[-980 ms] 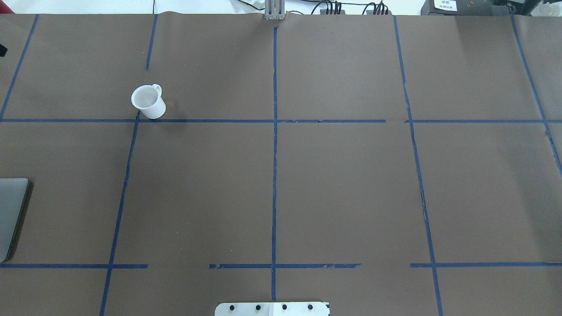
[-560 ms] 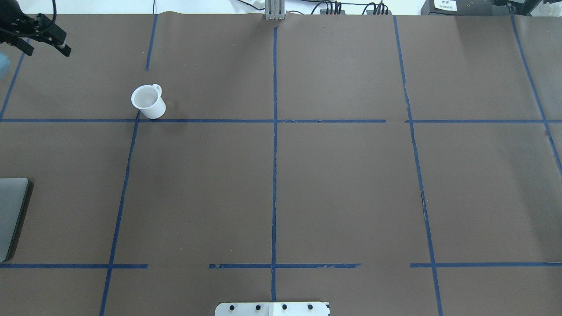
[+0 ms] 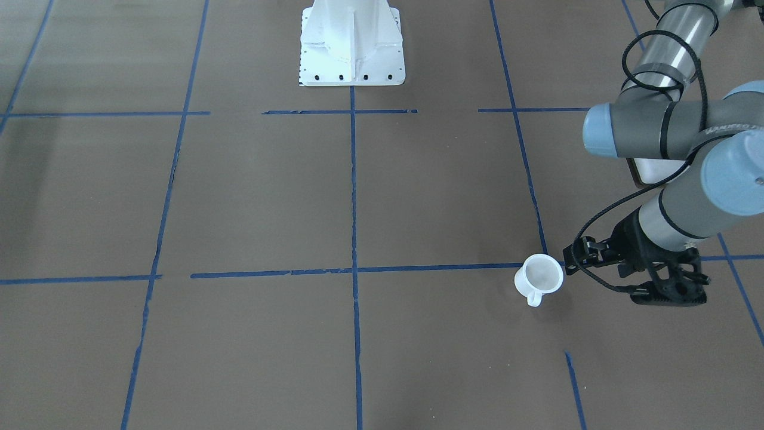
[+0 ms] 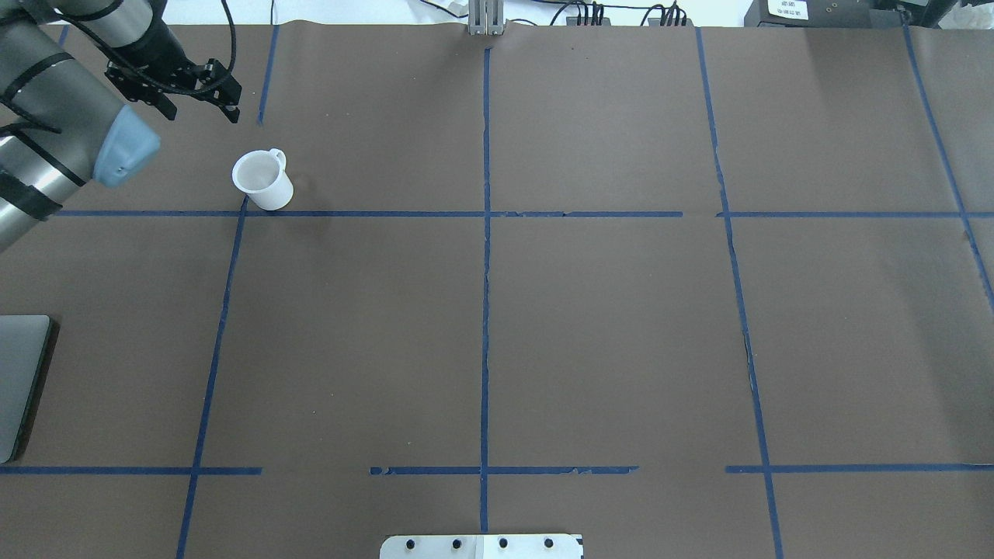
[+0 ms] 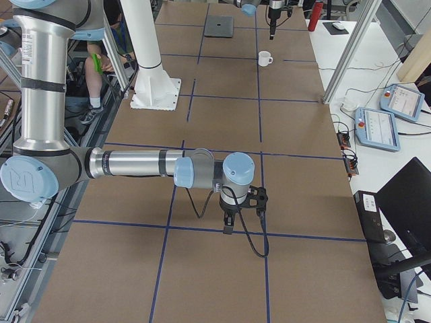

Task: Place cup on laptop
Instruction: 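Move the left gripper down toward the small white cup, then close the left gripper on the white cup's rim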

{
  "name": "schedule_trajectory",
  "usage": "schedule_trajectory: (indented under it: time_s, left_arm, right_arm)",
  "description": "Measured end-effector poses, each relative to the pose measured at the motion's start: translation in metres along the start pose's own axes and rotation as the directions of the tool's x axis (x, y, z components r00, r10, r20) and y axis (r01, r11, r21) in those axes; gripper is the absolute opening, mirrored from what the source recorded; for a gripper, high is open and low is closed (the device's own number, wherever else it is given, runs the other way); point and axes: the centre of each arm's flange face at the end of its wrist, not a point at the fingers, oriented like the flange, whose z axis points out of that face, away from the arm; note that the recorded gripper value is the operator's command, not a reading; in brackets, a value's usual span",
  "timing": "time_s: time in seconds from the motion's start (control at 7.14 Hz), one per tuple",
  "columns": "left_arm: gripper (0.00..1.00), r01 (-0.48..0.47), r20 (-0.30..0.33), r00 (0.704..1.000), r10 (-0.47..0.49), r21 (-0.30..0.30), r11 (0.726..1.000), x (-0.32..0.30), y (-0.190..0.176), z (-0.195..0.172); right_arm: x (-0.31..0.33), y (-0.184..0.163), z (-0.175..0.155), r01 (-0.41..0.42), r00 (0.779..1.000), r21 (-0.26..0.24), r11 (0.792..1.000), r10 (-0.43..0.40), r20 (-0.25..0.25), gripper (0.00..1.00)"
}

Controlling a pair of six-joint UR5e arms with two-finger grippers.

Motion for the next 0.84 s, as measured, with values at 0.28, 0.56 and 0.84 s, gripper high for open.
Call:
schedule_trajectory:
  time_s: [0.28, 0.56, 0.84]
  left_arm:
    - [1.0, -0.02, 0.0, 1.0, 0.02, -0.006, 1.0, 0.016, -0.022, 0.026]
    - [1.0, -0.047, -0.01, 0.999, 0.047, -0.017, 0.999, 0.025, -0.028, 0.06]
    - [1.0, -0.076, -0.023, 0.997, 0.075, -0.03, 0.997, 0.027, -0.021, 0.094]
  right_arm:
    - [0.0, 0.0, 0.0, 0.0, 1.0, 0.0, 1.0, 0.0, 0.0, 1.0]
    - [0.0, 0.0, 0.0, 0.0, 1.0, 0.0, 1.0, 0.0, 0.0, 1.0]
    - [0.0, 0.0, 0.0, 0.0, 1.0, 0.0, 1.0, 0.0, 0.0, 1.0]
